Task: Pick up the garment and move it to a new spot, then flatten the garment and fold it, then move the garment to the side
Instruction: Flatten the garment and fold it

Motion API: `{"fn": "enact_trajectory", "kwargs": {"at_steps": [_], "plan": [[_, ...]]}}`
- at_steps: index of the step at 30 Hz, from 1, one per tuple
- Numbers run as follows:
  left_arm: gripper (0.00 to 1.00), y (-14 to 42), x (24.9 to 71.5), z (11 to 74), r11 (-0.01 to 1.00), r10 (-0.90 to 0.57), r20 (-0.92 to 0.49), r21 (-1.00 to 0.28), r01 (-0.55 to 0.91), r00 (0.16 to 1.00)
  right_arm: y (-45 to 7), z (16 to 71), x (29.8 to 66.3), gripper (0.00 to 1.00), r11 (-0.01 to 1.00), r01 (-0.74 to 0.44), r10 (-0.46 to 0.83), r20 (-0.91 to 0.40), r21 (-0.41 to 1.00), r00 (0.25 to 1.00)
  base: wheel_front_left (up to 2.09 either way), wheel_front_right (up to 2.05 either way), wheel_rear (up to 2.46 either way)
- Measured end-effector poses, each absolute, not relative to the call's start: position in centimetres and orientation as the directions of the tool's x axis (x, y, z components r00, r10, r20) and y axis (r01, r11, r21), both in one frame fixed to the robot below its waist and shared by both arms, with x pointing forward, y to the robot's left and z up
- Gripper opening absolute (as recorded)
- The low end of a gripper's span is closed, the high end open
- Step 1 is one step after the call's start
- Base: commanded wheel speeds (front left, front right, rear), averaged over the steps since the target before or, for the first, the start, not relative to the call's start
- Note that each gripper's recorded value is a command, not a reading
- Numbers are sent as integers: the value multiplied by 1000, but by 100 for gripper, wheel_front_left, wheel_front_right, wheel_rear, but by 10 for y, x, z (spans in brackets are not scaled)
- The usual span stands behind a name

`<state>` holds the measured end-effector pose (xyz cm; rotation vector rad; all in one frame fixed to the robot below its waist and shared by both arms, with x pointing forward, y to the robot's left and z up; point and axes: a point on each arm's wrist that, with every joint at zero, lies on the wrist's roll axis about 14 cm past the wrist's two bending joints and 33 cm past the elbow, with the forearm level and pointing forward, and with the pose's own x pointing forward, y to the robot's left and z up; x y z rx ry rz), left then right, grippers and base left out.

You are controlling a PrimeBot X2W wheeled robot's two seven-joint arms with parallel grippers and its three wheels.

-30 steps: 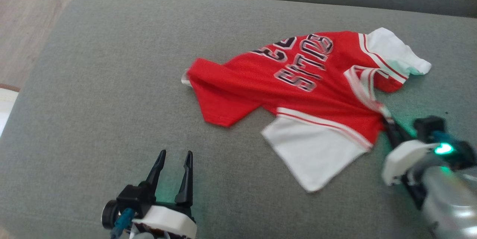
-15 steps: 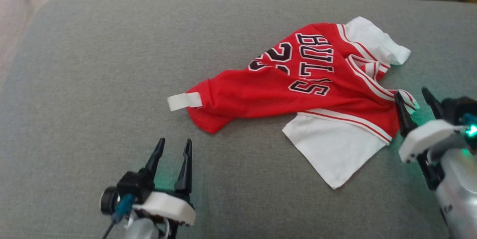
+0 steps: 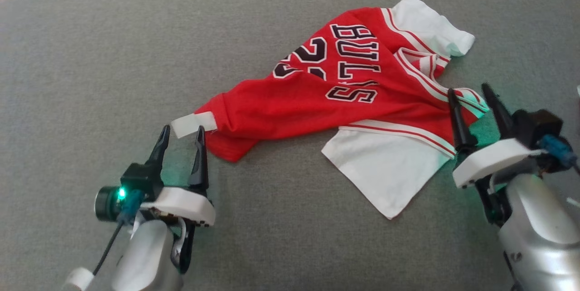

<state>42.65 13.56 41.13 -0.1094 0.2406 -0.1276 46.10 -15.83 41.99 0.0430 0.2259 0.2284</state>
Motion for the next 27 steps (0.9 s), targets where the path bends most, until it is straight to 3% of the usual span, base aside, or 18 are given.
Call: {"fn": "enact_trajectory", "kwargs": {"at_steps": [9, 22, 27], "plan": [[100, 109, 432, 418, 968, -246, -203, -105, 228, 948, -163, 411, 451, 100, 977, -199, 212, -242, 79, 947, 0, 0, 0], [100, 117, 405, 375, 974, -190, -340, -182, 134, 921, -161, 399, 439, 100, 977, -192, 210, -276, 93, 938, 0, 0, 0], [100, 114, 416, 375, 972, -194, -336, -191, 135, 922, -161, 393, 436, 100, 977, -195, 213, -294, 91, 932, 0, 0, 0]]}}
